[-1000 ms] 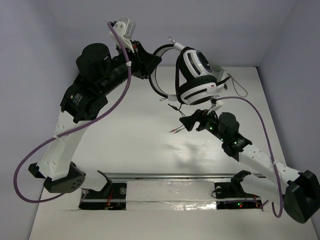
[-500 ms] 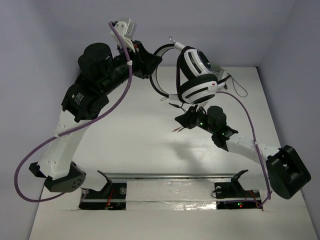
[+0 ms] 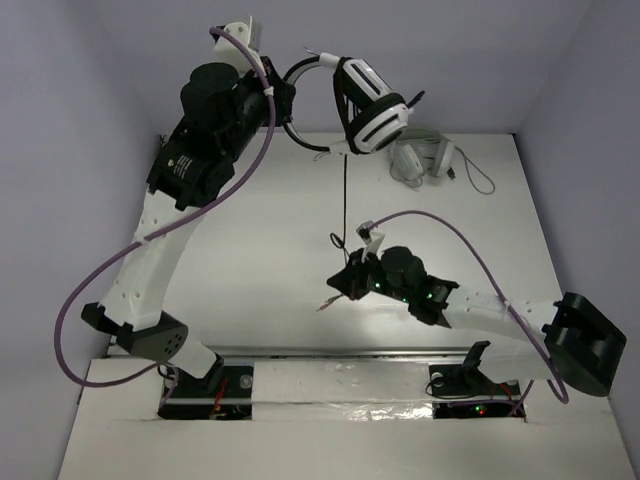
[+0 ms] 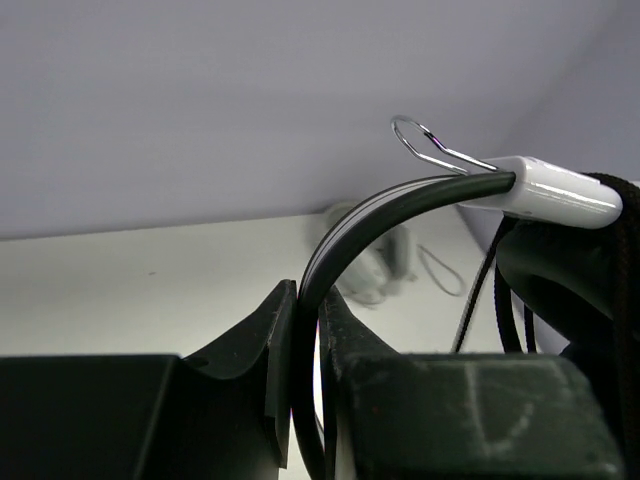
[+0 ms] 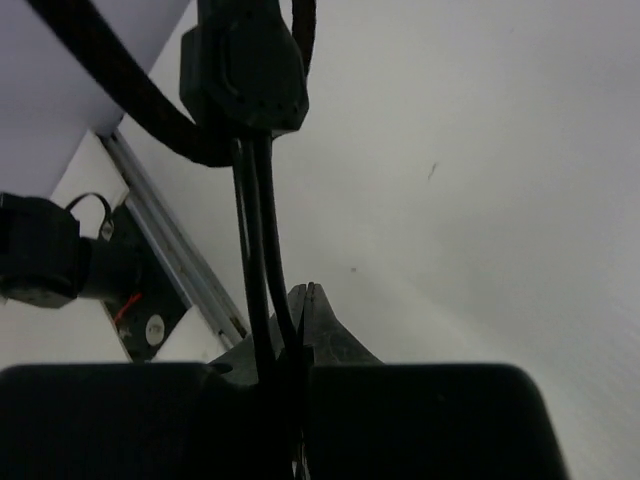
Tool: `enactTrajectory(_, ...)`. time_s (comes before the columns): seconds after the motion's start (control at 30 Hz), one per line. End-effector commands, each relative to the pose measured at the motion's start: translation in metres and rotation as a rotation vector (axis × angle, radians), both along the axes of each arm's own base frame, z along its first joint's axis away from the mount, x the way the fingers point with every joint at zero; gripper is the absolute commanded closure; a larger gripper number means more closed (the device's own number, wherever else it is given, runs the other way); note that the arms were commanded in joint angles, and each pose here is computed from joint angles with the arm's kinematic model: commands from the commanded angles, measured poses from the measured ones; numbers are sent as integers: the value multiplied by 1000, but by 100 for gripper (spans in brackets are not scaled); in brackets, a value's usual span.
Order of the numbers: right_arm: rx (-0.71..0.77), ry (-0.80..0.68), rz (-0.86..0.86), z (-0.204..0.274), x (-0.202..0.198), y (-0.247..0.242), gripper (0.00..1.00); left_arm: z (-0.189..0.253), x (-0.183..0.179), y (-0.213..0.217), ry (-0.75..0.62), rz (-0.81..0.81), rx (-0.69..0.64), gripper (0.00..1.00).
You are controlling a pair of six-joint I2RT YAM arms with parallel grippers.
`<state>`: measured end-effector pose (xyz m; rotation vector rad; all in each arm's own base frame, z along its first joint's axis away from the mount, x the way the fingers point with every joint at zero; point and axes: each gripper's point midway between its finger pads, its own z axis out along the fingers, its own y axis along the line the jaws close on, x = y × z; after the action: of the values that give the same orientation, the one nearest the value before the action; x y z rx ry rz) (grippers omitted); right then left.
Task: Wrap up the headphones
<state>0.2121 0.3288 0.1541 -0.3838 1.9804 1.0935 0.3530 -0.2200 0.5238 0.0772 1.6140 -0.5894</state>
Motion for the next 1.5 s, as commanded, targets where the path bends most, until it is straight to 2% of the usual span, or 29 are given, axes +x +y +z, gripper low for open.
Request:
enactTrajectory(0.0,-102,44,-94,-26,-14,-13,100,54,22,41,-142,171,-150,100)
enactTrajectory(0.1,-154,71,-87,-32,-35,-17,100,33,46,68,-114,318,-88,100)
enactTrajectory(0.17,-135,60,-88,-13,-46,-15,100,14,60,84,-86,411,-46,100)
enactTrajectory(0.33,-223,62,-86,18,-72,-24,100,-48,88,104,-2,559,91,100)
enactTrajectory(0.4,-293,50,-72,27,-89,-33,100,-69,96,106,34,580,127,100)
enactTrajectory(0.43,-265,18,-109,55,-85,-31,100,-87,102,107,59,595,162,100)
enactTrajectory(0.5,-330,1,-121,66,-92,-42,100,-104,108,108,87,613,205,100)
enactTrajectory(0.53,-298,-35,-140,94,-93,-40,100,-113,109,111,102,629,231,100)
enactTrajectory(0.63,-383,-94,-215,113,-86,-58,100,-145,113,111,151,632,290,100)
enactTrajectory(0.83,-360,-256,-369,190,-58,-86,100,-214,95,111,268,573,384,100)
enactTrajectory(1.0,-285,-360,-455,240,-43,-94,100,-226,73,109,282,502,359,100)
enactTrajectory(1.1,-269,-425,-494,260,-36,-95,100,-240,54,84,298,396,380,100)
enactTrajectory(1.23,-302,-498,-581,272,-13,-107,100,-255,20,49,298,259,441,100)
enactTrajectory(1.3,-270,-516,-609,280,-4,-107,100,-264,-2,36,295,190,473,100)
enactTrajectory(1.47,-301,-564,-652,277,34,-112,100,-280,-39,30,314,74,480,100)
